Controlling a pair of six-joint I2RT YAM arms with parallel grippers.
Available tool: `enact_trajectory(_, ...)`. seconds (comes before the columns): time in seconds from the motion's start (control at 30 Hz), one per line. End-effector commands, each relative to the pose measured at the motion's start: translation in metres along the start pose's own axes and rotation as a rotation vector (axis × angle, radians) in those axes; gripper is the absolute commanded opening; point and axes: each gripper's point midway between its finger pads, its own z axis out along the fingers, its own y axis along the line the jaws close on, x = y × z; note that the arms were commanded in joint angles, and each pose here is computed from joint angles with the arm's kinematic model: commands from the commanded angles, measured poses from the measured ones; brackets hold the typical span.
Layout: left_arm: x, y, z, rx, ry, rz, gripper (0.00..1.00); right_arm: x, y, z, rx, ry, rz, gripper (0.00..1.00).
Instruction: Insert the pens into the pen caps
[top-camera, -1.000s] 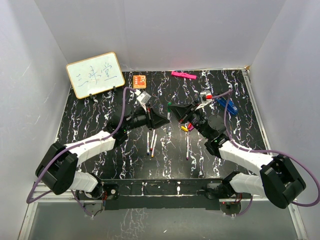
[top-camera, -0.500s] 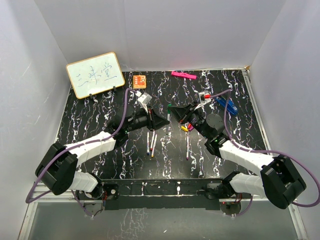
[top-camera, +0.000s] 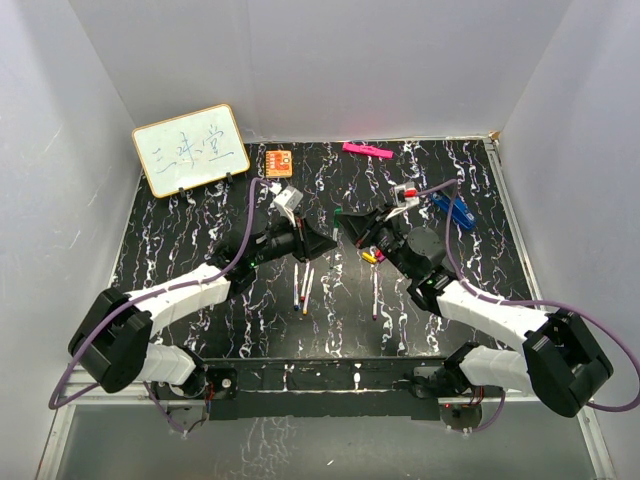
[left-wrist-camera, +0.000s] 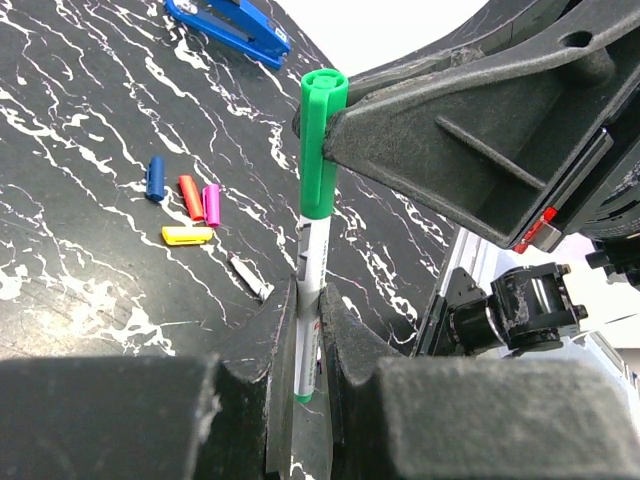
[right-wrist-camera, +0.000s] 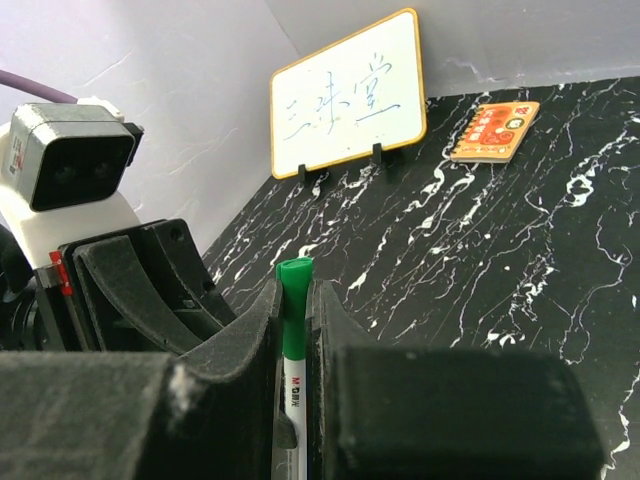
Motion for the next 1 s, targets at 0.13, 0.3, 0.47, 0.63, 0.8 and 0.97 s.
enact_trajectory(0.13, -0.068, -0.014, -0.008, -0.018, -0.188, 0.095, 0.0, 0.043, -0.008, -0.006, 0.062, 0.179, -0.028, 0.18)
enact_trajectory(0.3, -0.02, 0.012, -0.017, -0.104, -0.057, 0.044, 0.0, -0.011, 0.0, 0.008, 0.098, 0.027, -0.086, 0.31)
enact_trajectory(0.47, 0.015, 0.039, -0.029, -0.223, 0.026, -0.015, 0.0, -0.068, 0.01, 0.003, 0.132, -0.145, -0.136, 0.48)
enact_trajectory(0.63, 0.015, 0.071, -0.037, -0.415, 0.039, -0.021, 0.0, -0.093, 0.008, -0.008, 0.184, -0.226, -0.135, 0.97)
enact_trajectory(0.8, 0.002, 0.117, -0.042, -0.621, 0.091, -0.021, 0.0, -0.086, -0.004, -0.011, 0.237, -0.214, -0.118, 0.98)
enact_trajectory(0.97, -0.003, 0.176, -0.054, -0.769, 0.14, -0.15, 0.0, -0.08, -0.015, -0.014, 0.281, -0.208, -0.118, 0.98)
